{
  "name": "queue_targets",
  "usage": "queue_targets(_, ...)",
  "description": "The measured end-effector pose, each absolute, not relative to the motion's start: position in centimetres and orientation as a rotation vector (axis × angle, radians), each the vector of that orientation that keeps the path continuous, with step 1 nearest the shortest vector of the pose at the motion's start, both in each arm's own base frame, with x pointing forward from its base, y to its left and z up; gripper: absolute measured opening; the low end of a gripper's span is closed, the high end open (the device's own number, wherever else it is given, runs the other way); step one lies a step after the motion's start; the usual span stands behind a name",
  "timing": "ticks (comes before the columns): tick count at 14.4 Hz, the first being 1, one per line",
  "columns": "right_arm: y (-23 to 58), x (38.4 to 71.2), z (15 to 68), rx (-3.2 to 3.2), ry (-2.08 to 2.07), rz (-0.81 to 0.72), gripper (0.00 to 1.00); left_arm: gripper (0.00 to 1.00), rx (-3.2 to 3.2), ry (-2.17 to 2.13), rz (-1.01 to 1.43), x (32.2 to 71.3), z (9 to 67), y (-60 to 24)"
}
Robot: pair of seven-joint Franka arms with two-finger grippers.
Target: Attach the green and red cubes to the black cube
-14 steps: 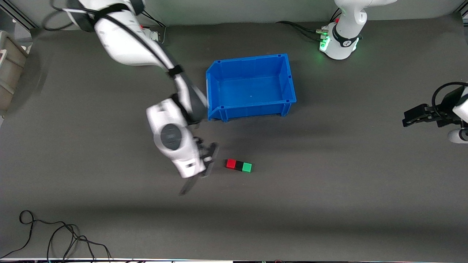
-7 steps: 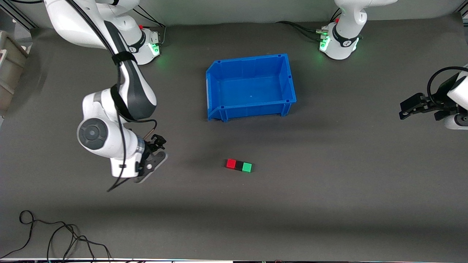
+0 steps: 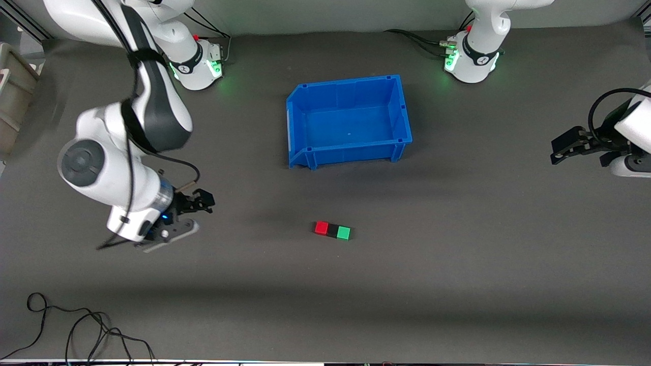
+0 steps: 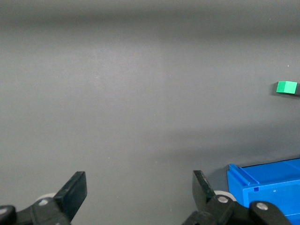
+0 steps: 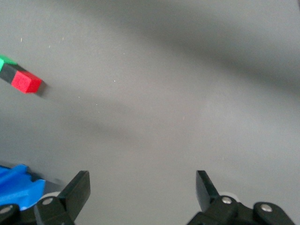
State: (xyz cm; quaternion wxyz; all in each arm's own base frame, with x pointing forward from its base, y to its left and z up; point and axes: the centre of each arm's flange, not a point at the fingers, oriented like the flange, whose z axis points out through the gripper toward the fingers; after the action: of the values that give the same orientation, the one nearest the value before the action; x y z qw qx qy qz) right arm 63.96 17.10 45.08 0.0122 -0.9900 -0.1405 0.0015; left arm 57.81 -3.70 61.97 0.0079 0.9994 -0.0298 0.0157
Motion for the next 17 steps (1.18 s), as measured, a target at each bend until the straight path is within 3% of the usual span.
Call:
queue_targets(5,15.2,62.5,48.2,-3.100,-0.122,-0.024,1.00,1.00,3.127,-0.070,0.036,57.7,62.0,-2.9)
queue_targets(8,7.5,62.4,52.2,-3.085,0.083,-0.084,1.00,1.00,3.127,-0.069,0.025,57.6,62.0,-2.8)
queue_targets(12,-2.4,59.3,57.0,-3.044,0.304,-0.091,1.00,1.00,3.127,-0.070,0.024,57.4,62.1,-2.8)
queue_targets(17,-1.6,56.6,59.9,-3.081,0.252,-0.074,1.00,1.00,3.127,-0.075,0.030,57.3,62.3,-3.0)
